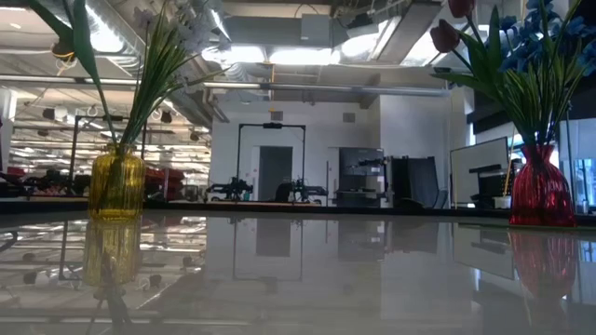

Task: Sort flowers into vase by color
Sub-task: Put the yellow flower into the yellow vase

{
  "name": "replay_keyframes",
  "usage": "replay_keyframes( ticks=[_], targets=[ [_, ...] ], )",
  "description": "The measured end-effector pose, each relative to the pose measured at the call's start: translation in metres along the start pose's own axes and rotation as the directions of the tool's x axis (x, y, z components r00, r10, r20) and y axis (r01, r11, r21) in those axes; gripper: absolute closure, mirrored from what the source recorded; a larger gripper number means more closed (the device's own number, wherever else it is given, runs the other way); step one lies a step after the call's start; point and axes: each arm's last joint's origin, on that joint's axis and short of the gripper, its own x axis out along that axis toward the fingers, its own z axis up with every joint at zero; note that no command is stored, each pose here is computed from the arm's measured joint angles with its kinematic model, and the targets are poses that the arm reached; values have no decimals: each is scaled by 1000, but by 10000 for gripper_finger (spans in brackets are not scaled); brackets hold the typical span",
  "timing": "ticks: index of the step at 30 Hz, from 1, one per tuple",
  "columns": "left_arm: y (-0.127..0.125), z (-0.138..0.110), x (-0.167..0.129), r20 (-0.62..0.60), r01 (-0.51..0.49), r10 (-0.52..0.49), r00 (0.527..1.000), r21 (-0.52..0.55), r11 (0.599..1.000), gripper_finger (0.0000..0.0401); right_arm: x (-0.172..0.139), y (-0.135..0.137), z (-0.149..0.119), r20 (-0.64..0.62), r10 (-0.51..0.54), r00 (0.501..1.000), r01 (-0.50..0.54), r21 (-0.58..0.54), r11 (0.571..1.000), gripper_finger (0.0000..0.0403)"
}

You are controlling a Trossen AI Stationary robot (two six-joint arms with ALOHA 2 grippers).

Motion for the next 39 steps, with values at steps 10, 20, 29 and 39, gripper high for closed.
replay_keyframes(
  ticks=[10, 20, 29, 39],
  targets=[
    [-14, 4, 14, 12, 41, -41, 999, 34, 999, 255, 107, -43, 66, -105, -333, 937, 335, -2, 942, 134],
    [-19, -1, 17, -34, 65, -64, 997, 17, 998, 255, 179, -83, 97, -209, -419, 884, 411, -83, 908, 160],
    [-19, -1, 18, -15, 33, -33, 999, 27, 999, 255, 202, -98, 97, -310, -388, 868, 372, -114, 921, 296],
    [-14, -5, 18, -51, -10, 12, 999, 50, 999, 255, 182, -70, 92, -321, -315, 893, 257, -211, 943, 379]
  ],
)
